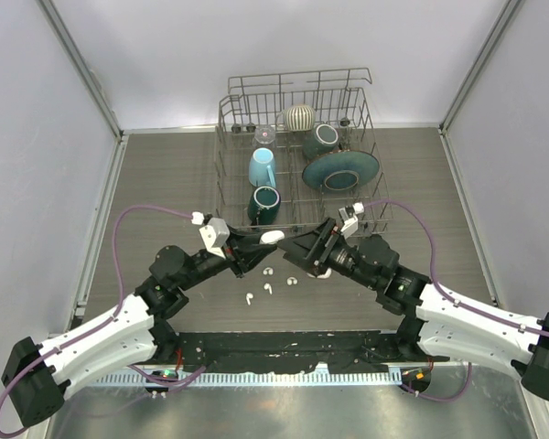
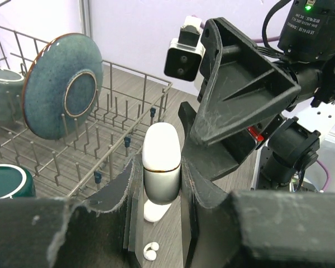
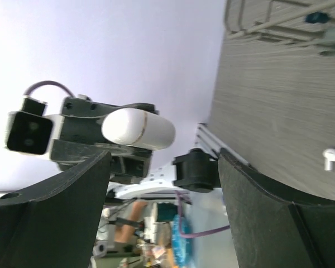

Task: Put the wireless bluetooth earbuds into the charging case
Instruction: Pick up the charging case at the center of the board.

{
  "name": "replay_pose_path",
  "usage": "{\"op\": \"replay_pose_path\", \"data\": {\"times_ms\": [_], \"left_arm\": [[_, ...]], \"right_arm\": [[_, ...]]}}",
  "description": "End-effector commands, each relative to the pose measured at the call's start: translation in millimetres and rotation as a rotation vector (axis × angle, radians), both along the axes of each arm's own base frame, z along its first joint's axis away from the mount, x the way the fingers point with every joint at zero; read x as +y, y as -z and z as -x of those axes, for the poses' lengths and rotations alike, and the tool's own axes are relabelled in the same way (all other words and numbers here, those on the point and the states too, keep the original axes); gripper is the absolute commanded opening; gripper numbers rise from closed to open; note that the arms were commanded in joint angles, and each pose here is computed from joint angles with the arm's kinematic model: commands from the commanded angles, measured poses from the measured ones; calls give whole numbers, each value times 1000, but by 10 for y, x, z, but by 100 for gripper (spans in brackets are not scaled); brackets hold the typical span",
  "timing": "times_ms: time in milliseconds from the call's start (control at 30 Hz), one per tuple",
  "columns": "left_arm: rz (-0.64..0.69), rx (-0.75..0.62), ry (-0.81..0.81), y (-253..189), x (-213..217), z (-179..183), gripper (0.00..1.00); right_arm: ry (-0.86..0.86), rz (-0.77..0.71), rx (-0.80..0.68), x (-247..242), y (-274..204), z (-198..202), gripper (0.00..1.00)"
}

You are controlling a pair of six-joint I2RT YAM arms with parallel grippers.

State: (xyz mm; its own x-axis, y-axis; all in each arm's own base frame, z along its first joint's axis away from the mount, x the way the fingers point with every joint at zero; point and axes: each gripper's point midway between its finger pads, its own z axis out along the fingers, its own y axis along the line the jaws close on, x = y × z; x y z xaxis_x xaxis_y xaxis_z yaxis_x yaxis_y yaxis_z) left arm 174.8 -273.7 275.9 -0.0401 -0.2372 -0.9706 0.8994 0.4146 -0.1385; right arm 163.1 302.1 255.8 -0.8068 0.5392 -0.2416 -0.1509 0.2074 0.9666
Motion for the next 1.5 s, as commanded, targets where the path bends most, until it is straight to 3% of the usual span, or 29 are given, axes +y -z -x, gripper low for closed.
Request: {"op": "replay_pose_path", "data": {"times_ms": [0, 267, 533, 767, 867, 900, 933, 967, 1100, 1233, 1467], "left_arm": [[54, -95, 10, -241, 9, 29, 0], [52, -101, 46, -244, -21, 88, 0], [51, -106, 83, -251, -70, 128, 0], [48, -103, 107, -237, -94, 156, 0], [45, -95, 103, -221, -90, 152, 1], [43, -94, 104, -218, -93, 155, 6], [43, -89, 95, -217, -88, 137, 12], [41, -84, 92, -199, -87, 132, 28], [58, -66, 60, -212, -61, 84, 51], [75, -61, 40, -201, -31, 65, 58], [99, -87, 42, -262, -26, 73, 58]], "right_arm": [[-31, -278, 8, 30, -536, 43, 83], [45, -330, 59, -38, -532, -79, 82], [-15, -343, 121, 163, -502, -95, 74], [-34, -380, 139, 195, -474, -89, 47], [-49, -390, 131, 203, -506, -68, 23], [-49, -393, 129, 200, -506, -66, 8], [-48, -393, 132, 196, -489, -66, 3], [-49, -400, 131, 188, -500, -61, 1], [-40, -418, 138, 162, -501, -66, 1], [-31, -437, 149, 141, -491, -78, 1], [-36, -441, 169, 160, -458, -80, 1]]}}
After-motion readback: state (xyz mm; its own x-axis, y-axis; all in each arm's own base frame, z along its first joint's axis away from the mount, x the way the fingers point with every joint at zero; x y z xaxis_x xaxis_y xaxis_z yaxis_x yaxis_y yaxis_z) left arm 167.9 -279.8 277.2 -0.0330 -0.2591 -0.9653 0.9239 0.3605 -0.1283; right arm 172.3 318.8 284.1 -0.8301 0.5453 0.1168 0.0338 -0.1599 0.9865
